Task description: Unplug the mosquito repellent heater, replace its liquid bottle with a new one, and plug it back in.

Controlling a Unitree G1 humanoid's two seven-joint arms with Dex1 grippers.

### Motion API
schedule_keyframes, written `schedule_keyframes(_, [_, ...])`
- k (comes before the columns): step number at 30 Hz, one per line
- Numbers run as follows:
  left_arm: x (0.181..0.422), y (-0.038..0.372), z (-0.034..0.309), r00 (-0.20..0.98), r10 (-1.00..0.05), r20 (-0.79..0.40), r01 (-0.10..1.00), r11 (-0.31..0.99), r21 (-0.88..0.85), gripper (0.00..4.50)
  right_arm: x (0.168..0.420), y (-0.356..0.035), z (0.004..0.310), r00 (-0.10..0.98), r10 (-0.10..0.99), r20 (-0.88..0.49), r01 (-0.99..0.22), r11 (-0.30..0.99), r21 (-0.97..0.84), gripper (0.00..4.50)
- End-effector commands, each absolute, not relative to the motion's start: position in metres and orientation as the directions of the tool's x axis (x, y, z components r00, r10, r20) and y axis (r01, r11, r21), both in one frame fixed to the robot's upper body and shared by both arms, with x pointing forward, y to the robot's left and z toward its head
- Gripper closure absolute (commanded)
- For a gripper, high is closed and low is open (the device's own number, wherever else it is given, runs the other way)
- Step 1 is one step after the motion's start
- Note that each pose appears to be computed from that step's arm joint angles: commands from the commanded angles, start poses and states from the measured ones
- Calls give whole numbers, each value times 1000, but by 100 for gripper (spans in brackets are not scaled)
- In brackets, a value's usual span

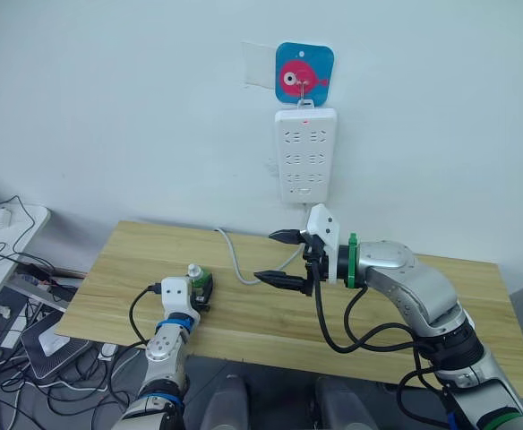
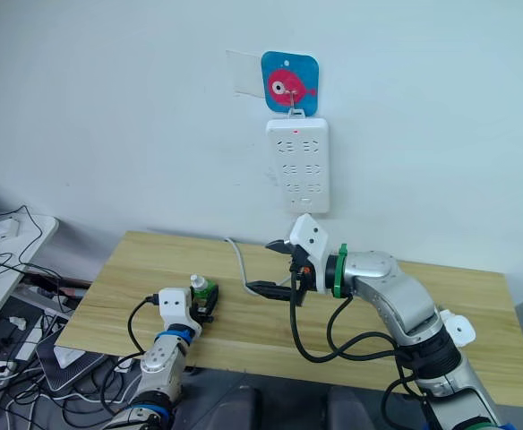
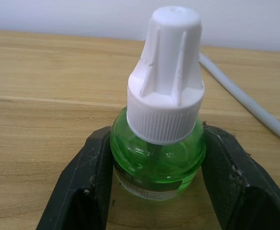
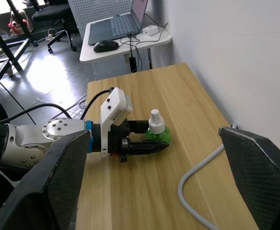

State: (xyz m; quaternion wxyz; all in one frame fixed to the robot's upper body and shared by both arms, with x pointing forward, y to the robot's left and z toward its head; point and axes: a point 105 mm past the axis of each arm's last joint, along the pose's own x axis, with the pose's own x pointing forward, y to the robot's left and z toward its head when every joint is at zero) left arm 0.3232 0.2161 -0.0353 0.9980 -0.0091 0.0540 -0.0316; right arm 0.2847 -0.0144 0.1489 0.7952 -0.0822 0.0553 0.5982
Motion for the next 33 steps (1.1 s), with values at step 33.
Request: schedule_keyframes(33, [319, 51, 124, 12, -986, -165, 990, -12, 142, 226, 283, -56, 156, 559, 825, -80, -828, 551, -104, 0])
